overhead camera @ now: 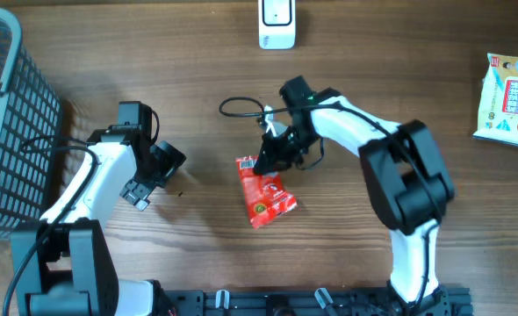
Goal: Scan the item barcode
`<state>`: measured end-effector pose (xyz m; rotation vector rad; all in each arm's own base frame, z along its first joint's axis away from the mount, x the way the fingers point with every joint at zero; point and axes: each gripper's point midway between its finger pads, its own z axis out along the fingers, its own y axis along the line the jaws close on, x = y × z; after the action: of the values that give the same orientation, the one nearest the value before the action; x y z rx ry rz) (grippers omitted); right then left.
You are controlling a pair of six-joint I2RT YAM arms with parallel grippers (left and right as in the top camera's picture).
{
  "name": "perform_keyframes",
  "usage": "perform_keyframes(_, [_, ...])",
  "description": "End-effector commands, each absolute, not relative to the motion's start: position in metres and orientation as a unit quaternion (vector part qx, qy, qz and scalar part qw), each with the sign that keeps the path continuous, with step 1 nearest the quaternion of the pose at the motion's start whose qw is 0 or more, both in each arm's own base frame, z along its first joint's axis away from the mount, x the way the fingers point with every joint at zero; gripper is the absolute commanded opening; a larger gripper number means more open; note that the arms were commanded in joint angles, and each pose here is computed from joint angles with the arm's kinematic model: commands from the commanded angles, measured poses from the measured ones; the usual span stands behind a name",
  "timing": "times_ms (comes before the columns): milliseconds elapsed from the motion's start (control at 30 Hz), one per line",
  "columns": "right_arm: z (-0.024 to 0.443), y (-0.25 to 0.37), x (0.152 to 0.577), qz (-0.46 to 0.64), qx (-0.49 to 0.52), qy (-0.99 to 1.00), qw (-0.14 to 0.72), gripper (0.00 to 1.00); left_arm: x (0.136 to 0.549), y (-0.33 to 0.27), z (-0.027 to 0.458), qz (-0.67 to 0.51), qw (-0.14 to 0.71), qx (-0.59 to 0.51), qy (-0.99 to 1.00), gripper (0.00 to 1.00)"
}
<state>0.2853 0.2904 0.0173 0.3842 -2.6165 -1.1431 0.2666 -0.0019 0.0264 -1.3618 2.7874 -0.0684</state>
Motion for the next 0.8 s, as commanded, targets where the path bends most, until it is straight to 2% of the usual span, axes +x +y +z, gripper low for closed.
perform_keyframes(0, [-0.016, 0.264, 0.295, -0.309, 0.101, -0.937, 0.130, 0.04, 0.263, 0.001, 0.022, -0.012, 0.015, -0.448, 0.894, 1.00])
perform_keyframes(133, [0.017, 0.224, 0.323, -0.220, 0.088, -0.969, 0.073, 0.04, 0.263, 0.001, 0.022, -0.012, 0.015, -0.448, 0.894, 1.00])
perform_keyframes(300, [0.130, 0.238, 0.324, -0.296, 0.165, -0.940, -0.033, 0.05, 0.263, 0.001, 0.022, -0.012, 0.015, -0.448, 0.894, 1.00])
perform_keyframes(400, [0.156, 0.236, 0.304, -0.315, 0.178, -0.932, -0.030, 0.04, 0.263, 0.001, 0.022, -0.012, 0.015, -0.448, 0.894, 1.00])
perform_keyframes(500, [0.154, 0.248, 0.270, -0.388, 0.211, -0.897, 0.023, 0.04, 0.263, 0.001, 0.022, -0.013, 0.015, -0.448, 0.894, 1.00])
perform_keyframes(600, [0.127, 0.249, 0.247, -0.422, 0.200, -0.882, 0.060, 0.04, 0.263, 0.001, 0.022, -0.012, 0.015, -0.448, 0.894, 1.00])
perform_keyframes(767, [0.058, 0.254, 0.229, -0.472, 0.087, -0.873, 0.087, 0.04, 0.263, 0.001, 0.022, -0.012, 0.015, -0.448, 0.894, 1.00])
